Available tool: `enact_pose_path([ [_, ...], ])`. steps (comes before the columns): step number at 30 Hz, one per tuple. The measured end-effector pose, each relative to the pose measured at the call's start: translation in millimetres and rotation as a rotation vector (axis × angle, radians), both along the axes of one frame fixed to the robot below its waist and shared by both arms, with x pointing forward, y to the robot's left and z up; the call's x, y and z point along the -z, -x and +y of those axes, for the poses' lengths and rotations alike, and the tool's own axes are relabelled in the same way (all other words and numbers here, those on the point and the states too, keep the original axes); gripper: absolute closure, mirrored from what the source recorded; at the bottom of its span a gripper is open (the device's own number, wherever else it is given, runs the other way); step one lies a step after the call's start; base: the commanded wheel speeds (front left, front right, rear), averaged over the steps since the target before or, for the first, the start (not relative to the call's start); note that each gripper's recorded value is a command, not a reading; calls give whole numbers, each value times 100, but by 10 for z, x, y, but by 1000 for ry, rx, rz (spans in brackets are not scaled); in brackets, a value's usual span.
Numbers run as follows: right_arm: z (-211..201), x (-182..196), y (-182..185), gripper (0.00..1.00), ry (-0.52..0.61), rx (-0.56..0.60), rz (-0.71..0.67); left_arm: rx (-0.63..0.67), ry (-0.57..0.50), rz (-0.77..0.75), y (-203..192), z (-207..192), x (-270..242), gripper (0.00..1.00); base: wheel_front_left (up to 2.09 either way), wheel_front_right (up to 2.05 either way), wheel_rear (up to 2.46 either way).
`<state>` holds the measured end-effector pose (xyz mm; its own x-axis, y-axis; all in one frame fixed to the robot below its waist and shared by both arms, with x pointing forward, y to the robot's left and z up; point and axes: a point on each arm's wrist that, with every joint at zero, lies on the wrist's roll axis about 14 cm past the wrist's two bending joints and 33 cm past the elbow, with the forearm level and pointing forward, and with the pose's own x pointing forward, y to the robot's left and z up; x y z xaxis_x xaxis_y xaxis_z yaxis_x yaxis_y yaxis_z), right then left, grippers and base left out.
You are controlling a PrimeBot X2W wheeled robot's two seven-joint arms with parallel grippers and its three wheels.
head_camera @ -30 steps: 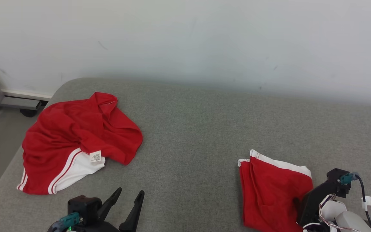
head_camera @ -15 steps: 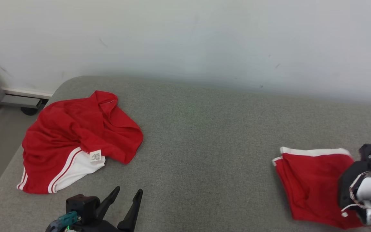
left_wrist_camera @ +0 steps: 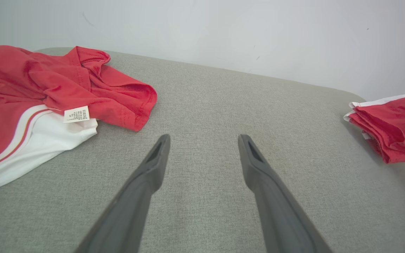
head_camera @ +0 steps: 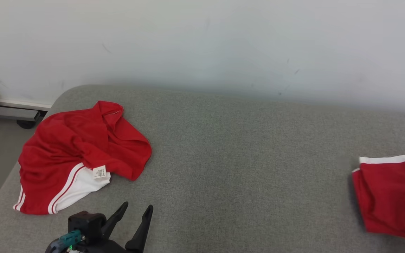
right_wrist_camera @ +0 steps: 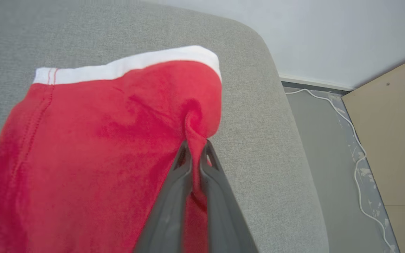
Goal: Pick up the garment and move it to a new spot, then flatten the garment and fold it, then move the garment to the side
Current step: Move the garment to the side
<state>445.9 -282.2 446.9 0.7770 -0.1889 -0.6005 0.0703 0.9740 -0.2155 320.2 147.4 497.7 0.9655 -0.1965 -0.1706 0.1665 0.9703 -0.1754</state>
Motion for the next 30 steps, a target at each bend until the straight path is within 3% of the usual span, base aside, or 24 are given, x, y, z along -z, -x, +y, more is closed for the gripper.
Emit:
enact_pose_path([
  [10, -369, -101, -76, 100, 51, 52, -46, 6, -17, 21, 0, 11, 44, 0, 0, 0, 0],
  [17, -324, -107, -165, 100, 63, 27, -82, 7, -28, 41, 18, 32, 77, 0, 0, 0, 0],
  [18, -313, -108, -178, 59, 70, 19, -86, 9, -31, 41, 21, 27, 78, 0, 0, 0, 0],
  [19, -306, -113, -193, 0, 84, 10, -91, 10, -32, 42, 23, 24, 78, 0, 0, 0, 0],
  [30, -158, -582, -509, 0, 188, -93, -293, 8, -33, 46, 13, 36, 81, 0, 0, 0, 0],
])
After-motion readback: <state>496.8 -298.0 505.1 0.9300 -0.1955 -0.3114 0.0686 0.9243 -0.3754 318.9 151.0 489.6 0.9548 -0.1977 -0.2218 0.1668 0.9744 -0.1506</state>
